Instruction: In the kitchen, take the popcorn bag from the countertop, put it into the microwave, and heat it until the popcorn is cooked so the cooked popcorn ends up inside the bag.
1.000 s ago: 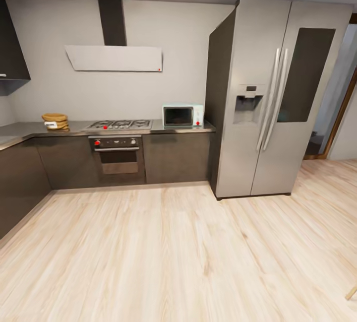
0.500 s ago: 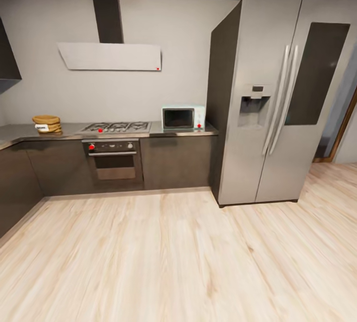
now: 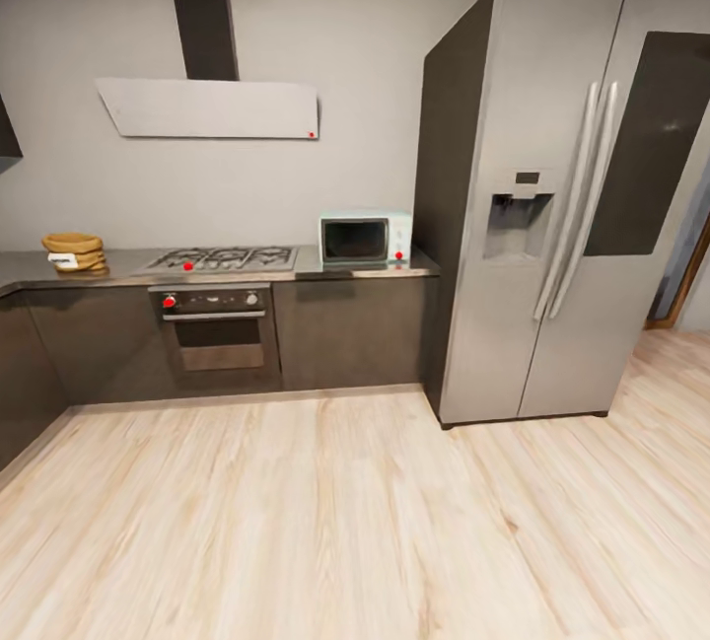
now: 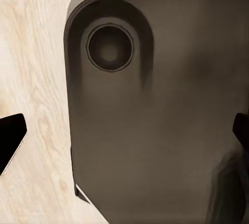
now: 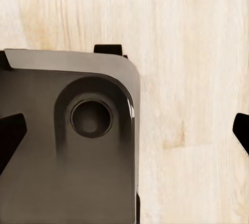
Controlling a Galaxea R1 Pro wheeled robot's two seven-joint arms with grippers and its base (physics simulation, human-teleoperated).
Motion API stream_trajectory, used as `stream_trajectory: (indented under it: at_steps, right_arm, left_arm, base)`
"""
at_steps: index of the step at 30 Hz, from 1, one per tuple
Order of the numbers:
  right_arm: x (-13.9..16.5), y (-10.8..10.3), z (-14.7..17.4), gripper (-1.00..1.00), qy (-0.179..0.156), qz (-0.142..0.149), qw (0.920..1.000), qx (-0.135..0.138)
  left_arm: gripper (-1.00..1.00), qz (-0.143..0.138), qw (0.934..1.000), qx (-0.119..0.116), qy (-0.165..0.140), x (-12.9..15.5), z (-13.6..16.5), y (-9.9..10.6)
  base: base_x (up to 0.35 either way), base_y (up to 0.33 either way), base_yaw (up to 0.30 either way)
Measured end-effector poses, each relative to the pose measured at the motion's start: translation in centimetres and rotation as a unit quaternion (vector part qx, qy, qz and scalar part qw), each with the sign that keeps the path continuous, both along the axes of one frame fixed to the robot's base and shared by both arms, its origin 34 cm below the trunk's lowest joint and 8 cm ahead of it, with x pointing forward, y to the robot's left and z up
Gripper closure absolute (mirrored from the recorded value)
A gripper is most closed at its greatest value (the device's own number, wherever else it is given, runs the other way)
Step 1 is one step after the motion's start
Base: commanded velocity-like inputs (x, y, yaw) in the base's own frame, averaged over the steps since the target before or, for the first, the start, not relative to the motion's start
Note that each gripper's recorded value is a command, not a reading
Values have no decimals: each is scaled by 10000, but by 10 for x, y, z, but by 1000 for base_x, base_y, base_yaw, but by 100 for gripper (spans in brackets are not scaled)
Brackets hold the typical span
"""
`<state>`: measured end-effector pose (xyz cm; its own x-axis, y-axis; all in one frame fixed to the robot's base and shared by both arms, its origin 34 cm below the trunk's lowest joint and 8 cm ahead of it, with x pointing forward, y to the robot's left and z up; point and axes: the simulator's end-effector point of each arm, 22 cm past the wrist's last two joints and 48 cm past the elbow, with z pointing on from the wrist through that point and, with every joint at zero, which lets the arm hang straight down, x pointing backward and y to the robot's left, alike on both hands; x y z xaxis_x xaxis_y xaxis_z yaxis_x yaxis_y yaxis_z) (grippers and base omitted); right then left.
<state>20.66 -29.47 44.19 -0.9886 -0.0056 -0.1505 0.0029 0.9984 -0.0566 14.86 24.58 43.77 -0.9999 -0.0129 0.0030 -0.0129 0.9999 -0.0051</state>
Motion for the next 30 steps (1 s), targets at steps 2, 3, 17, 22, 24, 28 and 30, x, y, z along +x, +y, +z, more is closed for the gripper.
stream_trajectory:
  at_steps: [2,3,17,22,24,28,30]
  right_arm:
    - [-1,0,0,-100,5,7,10000,0]
    - [0,0,0,-100,5,9,10000,2]
    - [0,1,0,-100,-1,16,10000,2]
    - [0,0,0,-100,-2,17,10000,2]
    - [1,0,0,-100,-6,16,10000,-1]
    - [0,0,0,-100,-3,16,10000,-1]
    - [0,0,0,-100,-5,16,10000,0]
  left_arm:
    - [-100,-1,10000,3,-12,1,0,0]
    - [-100,0,10000,5,-15,1,0,1]
    - [-100,12,10000,8,0,0,0,1]
    - [-100,13,10000,8,2,0,0,1]
    - [-100,13,10000,8,4,0,0,1]
    - [-100,13,10000,8,9,0,0,1]
    - [-100,13,10000,8,9,0,0,1]
  base:
    - [342,0,0]
    - [342,0,0]
    - [342,0,0]
    - [342,0,0]
    - [342,0,0]
    - [342,0,0]
    - [342,0,0]
